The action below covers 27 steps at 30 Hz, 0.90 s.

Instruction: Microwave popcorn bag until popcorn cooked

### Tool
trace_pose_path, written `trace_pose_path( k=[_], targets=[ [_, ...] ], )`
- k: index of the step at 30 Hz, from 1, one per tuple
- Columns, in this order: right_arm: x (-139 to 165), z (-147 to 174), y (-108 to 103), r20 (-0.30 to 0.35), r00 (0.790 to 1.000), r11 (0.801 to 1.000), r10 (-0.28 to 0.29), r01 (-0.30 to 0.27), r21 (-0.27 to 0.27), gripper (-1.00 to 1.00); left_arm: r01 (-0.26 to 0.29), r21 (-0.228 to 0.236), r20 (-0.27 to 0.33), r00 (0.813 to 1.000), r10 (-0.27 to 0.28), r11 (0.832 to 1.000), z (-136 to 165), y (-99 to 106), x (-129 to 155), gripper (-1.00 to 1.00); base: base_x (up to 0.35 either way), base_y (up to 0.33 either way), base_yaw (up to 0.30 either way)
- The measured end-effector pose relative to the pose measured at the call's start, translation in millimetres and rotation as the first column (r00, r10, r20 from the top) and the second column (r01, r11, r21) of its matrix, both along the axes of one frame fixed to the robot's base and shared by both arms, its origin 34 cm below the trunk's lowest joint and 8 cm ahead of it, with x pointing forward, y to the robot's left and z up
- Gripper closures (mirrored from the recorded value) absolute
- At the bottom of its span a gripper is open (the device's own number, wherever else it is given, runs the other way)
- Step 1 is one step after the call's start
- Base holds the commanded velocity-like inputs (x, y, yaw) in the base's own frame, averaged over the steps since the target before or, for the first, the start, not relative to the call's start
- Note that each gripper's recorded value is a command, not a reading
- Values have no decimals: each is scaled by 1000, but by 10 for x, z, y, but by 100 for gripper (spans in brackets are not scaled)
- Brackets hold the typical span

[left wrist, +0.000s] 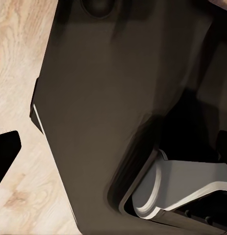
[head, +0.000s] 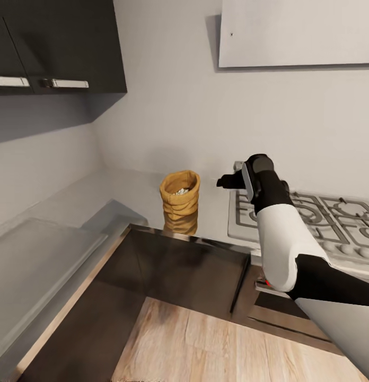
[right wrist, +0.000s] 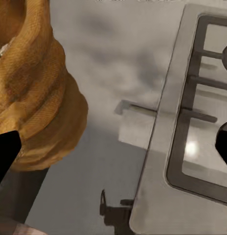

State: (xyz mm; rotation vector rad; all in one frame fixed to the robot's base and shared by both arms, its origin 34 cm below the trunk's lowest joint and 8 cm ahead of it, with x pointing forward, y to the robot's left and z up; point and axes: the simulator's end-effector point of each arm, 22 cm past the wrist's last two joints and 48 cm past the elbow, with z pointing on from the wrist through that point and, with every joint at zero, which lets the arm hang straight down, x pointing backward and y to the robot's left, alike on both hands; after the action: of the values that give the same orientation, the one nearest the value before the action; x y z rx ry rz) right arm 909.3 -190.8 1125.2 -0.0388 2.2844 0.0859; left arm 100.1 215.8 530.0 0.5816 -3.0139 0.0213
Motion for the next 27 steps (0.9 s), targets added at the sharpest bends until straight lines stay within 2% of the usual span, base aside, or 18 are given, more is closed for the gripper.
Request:
trace_pose_path(
  k=[18,27],
  targets=[
    [1,0,-17,0,1000,1000,-5,5,-6,-100,-1,0,0,1000,1,1000,0,1,0,-100,0,0,272],
    [1,1,-19,1,1000,1000,-6,6,-9,-100,-1,0,0,1000,1,1000,0,0,0,-100,0,0,31]
  ],
)
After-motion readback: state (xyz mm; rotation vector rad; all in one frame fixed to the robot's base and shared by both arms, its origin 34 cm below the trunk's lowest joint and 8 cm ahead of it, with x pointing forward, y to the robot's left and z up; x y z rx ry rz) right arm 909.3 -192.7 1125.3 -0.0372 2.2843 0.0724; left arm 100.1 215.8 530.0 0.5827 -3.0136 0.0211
